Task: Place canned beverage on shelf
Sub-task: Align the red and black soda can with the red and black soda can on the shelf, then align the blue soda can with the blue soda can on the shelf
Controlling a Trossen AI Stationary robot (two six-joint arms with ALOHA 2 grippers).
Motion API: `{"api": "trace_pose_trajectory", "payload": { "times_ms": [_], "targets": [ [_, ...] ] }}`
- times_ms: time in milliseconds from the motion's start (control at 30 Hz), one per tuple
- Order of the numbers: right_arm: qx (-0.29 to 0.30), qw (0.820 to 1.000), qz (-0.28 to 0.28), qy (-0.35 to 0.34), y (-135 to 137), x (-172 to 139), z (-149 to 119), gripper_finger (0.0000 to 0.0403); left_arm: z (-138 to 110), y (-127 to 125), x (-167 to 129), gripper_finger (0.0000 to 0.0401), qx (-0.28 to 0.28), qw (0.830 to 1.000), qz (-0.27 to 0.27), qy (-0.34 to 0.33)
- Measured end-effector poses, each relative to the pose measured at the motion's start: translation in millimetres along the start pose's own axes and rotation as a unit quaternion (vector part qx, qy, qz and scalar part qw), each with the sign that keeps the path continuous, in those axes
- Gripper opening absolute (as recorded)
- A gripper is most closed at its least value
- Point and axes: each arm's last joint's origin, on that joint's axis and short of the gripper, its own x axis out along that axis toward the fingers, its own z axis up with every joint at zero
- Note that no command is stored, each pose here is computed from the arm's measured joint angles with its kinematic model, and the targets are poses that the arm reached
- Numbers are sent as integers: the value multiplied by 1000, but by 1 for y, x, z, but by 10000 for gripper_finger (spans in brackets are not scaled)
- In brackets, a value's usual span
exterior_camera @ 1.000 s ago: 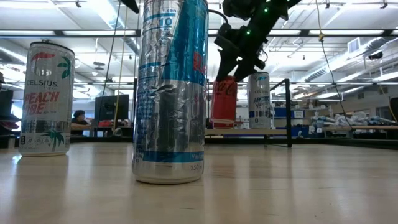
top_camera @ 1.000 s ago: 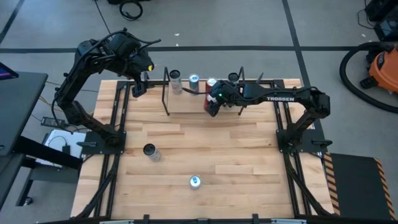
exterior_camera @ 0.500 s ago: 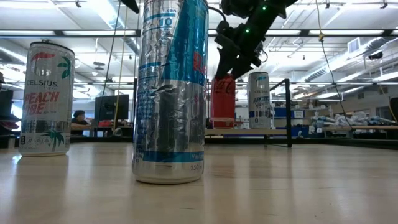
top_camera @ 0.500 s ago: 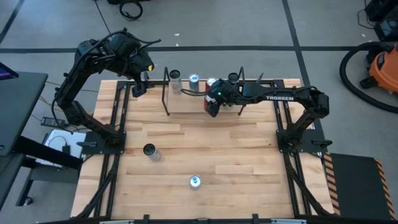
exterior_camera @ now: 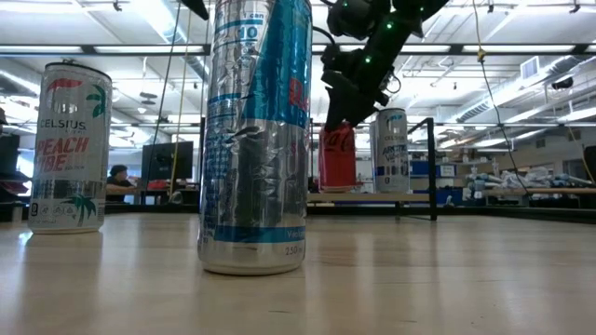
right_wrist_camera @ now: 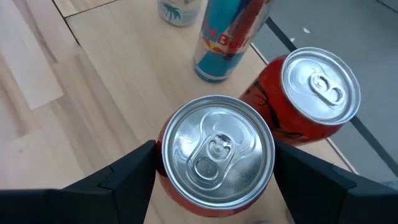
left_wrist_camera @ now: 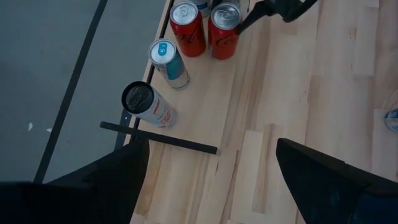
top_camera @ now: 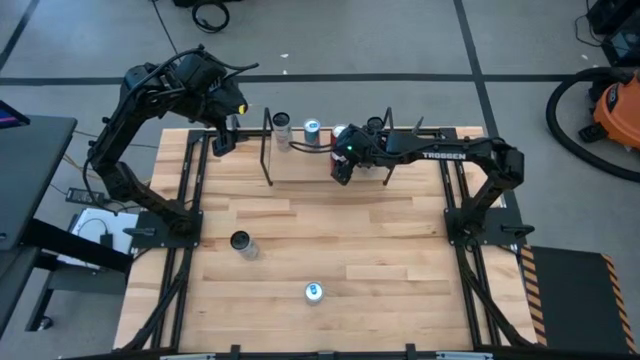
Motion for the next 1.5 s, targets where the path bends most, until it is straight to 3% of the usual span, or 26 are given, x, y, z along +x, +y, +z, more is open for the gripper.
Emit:
{"api": "trace_pose_trajectory", "payload": {
  "times_ms": [167, 1233, 1500],
  "targets": [
    [6, 1000, 25, -11, 2, -1, 2, 307, 0, 0, 0, 354, 0, 1000, 0, 0],
    [29, 999, 30, -9, -9, 1, 4, 339, 0, 0, 0, 354, 0, 1000, 0, 0],
    [32, 998, 31, -43, -9, 1, 11, 339, 0, 0, 0, 354, 0, 1000, 0, 0]
  ]
}}
